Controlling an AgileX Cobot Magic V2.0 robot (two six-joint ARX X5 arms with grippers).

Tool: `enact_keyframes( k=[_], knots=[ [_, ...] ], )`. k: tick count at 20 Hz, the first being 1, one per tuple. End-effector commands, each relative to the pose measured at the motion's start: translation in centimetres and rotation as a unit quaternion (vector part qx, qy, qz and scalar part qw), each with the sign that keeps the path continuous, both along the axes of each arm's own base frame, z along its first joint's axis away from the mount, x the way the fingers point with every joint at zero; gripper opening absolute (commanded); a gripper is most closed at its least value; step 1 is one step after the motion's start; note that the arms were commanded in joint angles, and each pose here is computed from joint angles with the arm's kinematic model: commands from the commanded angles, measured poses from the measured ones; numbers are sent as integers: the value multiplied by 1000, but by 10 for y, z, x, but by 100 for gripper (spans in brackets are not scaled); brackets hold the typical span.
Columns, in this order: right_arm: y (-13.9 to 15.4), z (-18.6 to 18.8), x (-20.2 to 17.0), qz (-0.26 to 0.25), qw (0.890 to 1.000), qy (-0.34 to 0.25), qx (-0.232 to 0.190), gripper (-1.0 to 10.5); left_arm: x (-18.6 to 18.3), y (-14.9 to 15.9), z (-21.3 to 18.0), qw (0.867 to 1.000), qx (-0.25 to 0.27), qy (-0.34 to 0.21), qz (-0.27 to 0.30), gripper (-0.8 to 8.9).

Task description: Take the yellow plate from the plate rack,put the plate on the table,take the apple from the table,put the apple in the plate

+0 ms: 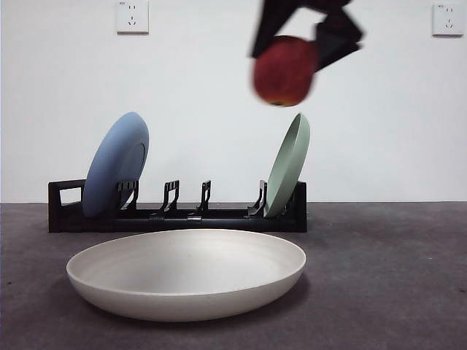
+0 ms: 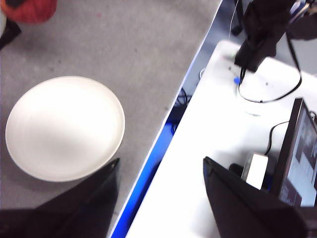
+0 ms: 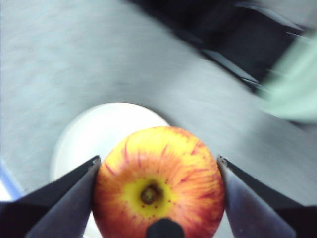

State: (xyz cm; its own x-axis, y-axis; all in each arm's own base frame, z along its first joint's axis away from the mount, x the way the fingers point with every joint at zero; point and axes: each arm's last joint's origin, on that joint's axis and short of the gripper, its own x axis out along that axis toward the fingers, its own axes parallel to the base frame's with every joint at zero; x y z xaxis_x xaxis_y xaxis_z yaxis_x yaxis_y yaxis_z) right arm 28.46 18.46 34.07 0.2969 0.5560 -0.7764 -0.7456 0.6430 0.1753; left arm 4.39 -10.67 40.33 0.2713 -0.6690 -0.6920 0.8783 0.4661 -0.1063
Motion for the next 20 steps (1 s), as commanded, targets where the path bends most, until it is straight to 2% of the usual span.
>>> enact_keyframes(
  k=[1, 5, 10, 15, 20],
  knots=[
    [24, -25, -7, 22, 1000, 1, -6, -12, -1, 1, -2, 1000, 7, 11, -1, 278],
    [48, -69, -23, 42, 999, 7, 7, -12, -2, 3, -4, 999, 16, 29, -15, 278],
    [52, -118, -39, 43, 999, 6, -7, -12, -2, 2, -4, 999, 15, 30, -16, 278],
    [53, -139, -47, 44, 999, -6, -9, -12, -2, 1, -4, 999, 16, 30, -16, 278],
    [58, -153, -46, 43, 999, 10, -22, -12, -1, -2, -5, 999, 19, 32, -16, 278]
  ],
)
